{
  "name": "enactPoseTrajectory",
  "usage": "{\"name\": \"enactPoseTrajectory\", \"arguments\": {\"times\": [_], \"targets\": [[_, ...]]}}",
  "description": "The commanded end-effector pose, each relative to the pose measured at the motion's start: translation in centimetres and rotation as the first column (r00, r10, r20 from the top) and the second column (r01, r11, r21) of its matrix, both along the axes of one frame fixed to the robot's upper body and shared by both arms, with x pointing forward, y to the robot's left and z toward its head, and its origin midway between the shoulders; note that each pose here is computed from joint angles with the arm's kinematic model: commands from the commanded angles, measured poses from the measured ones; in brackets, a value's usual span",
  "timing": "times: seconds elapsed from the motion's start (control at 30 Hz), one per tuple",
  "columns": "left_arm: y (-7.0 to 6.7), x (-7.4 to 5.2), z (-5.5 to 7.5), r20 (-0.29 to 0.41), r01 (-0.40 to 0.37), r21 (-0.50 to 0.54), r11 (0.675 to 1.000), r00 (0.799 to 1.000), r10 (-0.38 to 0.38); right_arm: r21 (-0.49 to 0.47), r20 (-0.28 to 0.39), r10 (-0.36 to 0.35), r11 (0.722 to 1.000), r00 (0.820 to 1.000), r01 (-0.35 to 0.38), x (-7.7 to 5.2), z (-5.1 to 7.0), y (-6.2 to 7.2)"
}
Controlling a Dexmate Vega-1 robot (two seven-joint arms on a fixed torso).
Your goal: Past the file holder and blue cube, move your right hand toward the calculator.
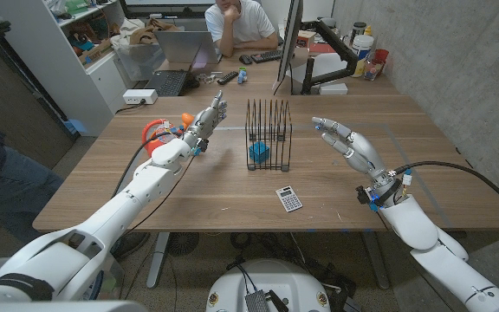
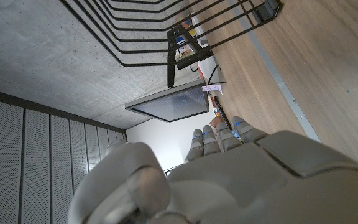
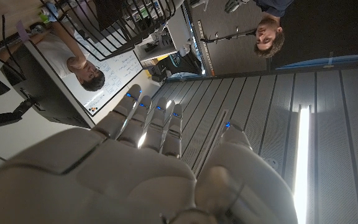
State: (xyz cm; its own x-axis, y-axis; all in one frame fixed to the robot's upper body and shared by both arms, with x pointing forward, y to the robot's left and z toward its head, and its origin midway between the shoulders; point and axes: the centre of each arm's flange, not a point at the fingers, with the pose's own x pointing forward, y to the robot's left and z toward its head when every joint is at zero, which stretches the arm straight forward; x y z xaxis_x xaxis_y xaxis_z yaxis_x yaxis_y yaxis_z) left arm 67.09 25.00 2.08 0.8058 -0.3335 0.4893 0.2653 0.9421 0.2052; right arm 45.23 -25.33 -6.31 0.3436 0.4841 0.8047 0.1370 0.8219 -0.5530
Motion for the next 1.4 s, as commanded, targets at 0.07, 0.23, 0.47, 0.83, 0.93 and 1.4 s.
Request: {"name": "enactPoseTrajectory", "arguments": {"times": [0.07,0.23,0.47,0.83,0.93,1.4], "targets": [[0.1,0.1,0.1,-0.009,0.000,0.007,1.000,1.000,0.000,-0.032,0.057,-0.040,0.999,0.998,0.042,-0.6,-0.4,0.2],[0.0,0.2,0.1,-0.007,-0.001,0.006,1.000,1.000,0.001,-0.068,0.090,-0.063,0.995,0.994,0.069,-0.8,-0.4,0.4],[0.1,0.0,0.3,-0.003,-0.006,0.011,1.000,1.000,0.006,-0.116,0.138,-0.089,0.988,0.986,0.106,-1.1,-0.1,0.5],[0.2,0.1,0.1,-0.013,-0.006,0.016,1.000,1.000,0.006,-0.158,0.177,-0.111,0.977,0.978,0.140,-1.2,0.3,1.1],[0.2,0.2,0.0,-0.015,-0.006,0.015,1.000,1.000,0.006,-0.164,0.189,-0.128,0.973,0.974,0.160,-1.1,0.2,1.2],[0.4,0.2,0.5,-0.007,-0.012,0.022,1.000,1.000,0.012,-0.211,0.234,-0.167,0.953,0.958,0.218,-1.0,-0.1,2.2]]}}
